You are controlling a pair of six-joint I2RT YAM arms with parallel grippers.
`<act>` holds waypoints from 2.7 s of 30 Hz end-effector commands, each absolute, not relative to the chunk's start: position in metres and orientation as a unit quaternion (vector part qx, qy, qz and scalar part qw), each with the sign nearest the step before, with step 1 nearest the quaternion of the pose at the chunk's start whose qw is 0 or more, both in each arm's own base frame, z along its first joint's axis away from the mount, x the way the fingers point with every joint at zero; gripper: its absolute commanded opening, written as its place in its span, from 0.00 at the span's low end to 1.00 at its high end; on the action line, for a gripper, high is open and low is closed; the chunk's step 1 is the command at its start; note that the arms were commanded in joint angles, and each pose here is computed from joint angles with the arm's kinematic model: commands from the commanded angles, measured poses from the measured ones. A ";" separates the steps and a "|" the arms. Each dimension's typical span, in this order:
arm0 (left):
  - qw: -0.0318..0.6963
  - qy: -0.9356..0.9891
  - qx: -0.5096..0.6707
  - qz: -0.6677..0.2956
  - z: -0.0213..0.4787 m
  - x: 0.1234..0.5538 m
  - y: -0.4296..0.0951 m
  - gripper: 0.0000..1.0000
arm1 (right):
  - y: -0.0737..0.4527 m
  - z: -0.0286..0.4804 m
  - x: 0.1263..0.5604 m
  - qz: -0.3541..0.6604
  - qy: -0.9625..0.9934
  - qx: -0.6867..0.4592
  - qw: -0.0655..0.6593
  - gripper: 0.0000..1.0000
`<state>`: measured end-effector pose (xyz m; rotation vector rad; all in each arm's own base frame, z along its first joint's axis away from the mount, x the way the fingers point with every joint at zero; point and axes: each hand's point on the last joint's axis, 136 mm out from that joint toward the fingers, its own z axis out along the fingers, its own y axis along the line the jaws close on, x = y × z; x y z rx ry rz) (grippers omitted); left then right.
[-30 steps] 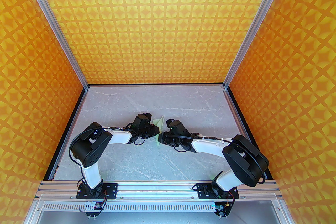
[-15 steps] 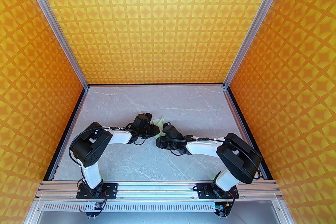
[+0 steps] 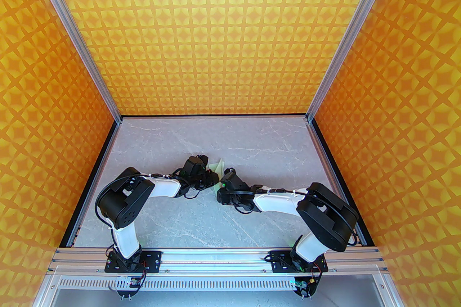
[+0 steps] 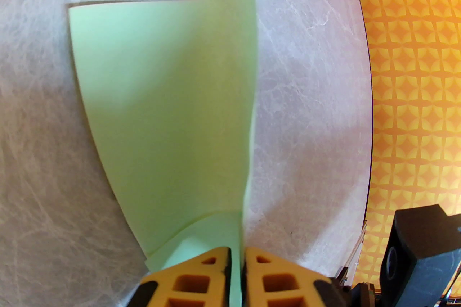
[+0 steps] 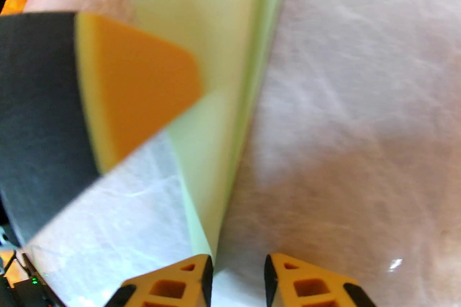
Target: Fold a paper plane with a square sheet of paper (fold left side to right side)
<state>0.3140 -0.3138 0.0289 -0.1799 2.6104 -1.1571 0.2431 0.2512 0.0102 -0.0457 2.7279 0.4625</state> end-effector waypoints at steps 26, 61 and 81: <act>0.148 0.903 -0.068 -0.396 0.031 0.330 -0.316 0.15 | 0.258 0.023 0.238 0.189 0.956 -0.048 0.219 0.39; 0.140 0.902 -0.058 -0.404 0.027 0.332 -0.321 0.15 | 0.277 0.023 0.245 0.178 0.956 -0.077 0.219 0.35; 0.140 0.901 -0.061 -0.407 0.030 0.338 -0.321 0.15 | 0.246 0.016 0.256 0.058 0.966 -0.112 0.226 0.21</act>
